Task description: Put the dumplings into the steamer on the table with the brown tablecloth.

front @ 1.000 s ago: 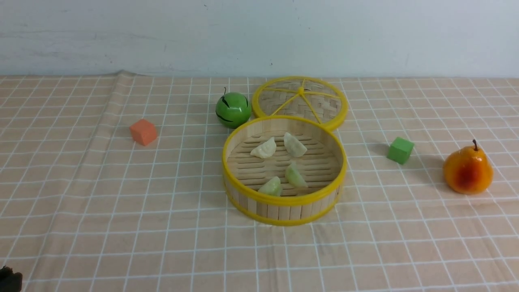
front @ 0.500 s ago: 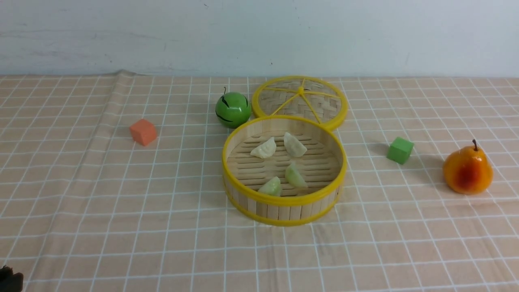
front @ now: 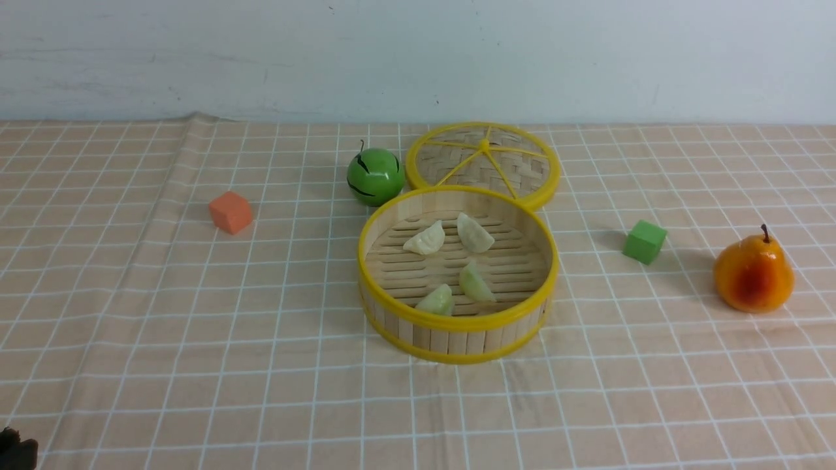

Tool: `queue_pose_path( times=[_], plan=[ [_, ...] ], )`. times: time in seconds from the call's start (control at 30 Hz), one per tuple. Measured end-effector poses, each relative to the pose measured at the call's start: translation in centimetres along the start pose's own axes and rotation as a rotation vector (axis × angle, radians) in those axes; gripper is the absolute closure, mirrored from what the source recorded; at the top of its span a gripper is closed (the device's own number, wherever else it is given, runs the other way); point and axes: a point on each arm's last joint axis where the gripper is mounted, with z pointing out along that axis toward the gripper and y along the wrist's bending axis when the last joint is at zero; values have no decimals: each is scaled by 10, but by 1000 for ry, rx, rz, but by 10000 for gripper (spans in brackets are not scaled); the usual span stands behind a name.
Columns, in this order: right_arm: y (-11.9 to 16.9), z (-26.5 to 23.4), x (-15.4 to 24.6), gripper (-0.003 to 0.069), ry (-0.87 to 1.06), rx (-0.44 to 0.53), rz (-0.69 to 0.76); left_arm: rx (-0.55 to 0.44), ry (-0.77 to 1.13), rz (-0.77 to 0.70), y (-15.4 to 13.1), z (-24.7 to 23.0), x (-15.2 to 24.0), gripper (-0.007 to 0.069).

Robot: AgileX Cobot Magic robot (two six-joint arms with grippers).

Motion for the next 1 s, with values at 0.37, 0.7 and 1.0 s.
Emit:
queue_pose_path(
  times=[0.37, 0.7, 1.0],
  plan=[
    [0, 0, 0, 680, 0, 0, 3, 0, 0, 0, 0, 0, 0, 539],
    [0, 0, 0, 675, 0, 0, 3, -2, -24, -5, 1, -4, 1, 533],
    [0, 0, 0, 668, 0, 1, 1, -137, -126, -115, 1, -6, 34, 527]
  ],
)
